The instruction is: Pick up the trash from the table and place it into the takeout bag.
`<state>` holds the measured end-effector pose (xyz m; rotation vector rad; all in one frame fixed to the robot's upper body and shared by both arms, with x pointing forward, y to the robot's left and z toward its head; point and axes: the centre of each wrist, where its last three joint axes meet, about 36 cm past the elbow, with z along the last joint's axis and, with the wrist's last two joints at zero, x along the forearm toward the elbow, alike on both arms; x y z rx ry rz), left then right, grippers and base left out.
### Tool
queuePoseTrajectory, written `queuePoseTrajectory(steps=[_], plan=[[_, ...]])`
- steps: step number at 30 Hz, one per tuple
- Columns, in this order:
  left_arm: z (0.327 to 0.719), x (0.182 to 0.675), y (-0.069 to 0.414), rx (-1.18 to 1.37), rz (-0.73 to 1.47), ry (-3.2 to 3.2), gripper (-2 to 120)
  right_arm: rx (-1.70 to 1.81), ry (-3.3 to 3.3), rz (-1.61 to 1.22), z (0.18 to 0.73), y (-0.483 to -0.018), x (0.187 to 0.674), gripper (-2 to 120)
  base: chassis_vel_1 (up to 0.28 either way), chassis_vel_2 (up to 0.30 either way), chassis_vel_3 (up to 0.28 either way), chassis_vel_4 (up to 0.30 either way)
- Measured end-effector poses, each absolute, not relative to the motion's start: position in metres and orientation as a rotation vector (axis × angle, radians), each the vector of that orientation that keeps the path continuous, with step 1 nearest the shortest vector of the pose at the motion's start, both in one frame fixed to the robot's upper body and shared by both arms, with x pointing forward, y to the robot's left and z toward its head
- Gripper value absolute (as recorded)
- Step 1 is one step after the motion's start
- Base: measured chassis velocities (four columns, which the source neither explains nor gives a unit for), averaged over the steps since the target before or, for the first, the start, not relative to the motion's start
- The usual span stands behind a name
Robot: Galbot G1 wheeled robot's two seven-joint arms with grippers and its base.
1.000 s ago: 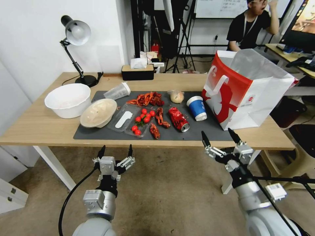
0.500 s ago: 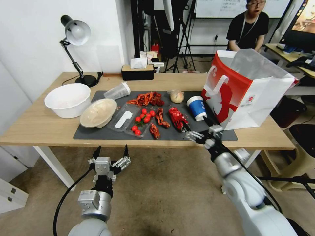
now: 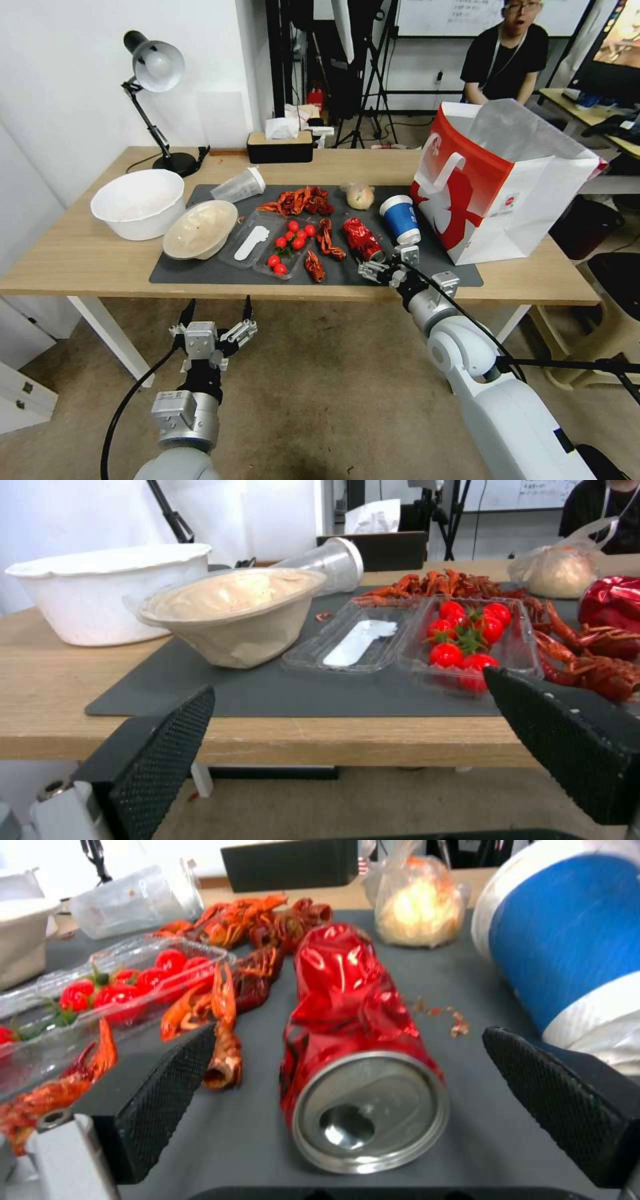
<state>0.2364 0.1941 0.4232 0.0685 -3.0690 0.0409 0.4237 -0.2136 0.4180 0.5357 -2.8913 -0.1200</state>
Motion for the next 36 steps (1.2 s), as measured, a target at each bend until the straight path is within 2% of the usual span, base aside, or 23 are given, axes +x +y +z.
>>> queuePoseTrajectory(steps=[6,9,10,11,13,15,16,18,31,36], plan=[[0.421,0.238,0.195,0.075,0.034,-3.07,100,0.529,-2.875,-0.129,0.413,-0.213,0.428,100,0.0,0.0,0.0,0.0],[0.421,0.239,0.196,0.08,0.03,-3.072,100,0.524,-2.876,-0.13,0.412,-0.214,0.43,95,0.0,0.0,0.0,0.0],[0.422,0.239,0.197,0.083,0.029,-3.073,100,0.522,-2.876,-0.129,0.412,-0.214,0.431,89,0.0,0.0,0.0,0.0],[0.422,0.239,0.197,0.083,0.029,-3.073,100,0.522,-2.876,-0.129,0.412,-0.214,0.431,89,0.0,0.0,0.0,0.0],[0.422,0.24,0.197,0.088,0.027,-3.075,100,0.518,-2.875,-0.129,0.411,-0.214,0.433,76,0.0,0.0,0.0,0.0],[0.422,0.24,0.197,0.088,0.027,-3.075,100,0.518,-2.875,-0.129,0.411,-0.214,0.433,76,0.0,0.0,0.0,0.0],[0.422,0.24,0.197,0.092,0.027,-3.076,100,0.515,-2.874,-0.129,0.41,-0.215,0.434,61,0.0,0.0,0.0,0.0],[0.422,0.241,0.197,0.096,0.027,-3.078,100,0.51,-2.871,-0.13,0.408,-0.215,0.436,55,0.0,0.0,0.0,0.0],[0.417,0.243,0.198,0.089,0.021,-3.075,100,0.567,-2.898,-0.135,0.409,-0.219,0.436,52,0.0,0.0,0.0,0.0],[0.42,0.241,0.196,0.084,0.02,-3.08,100,0.678,-3.134,-0.142,0.48,-0.243,0.424,52,0.0,0.0,0.0,0.0]])
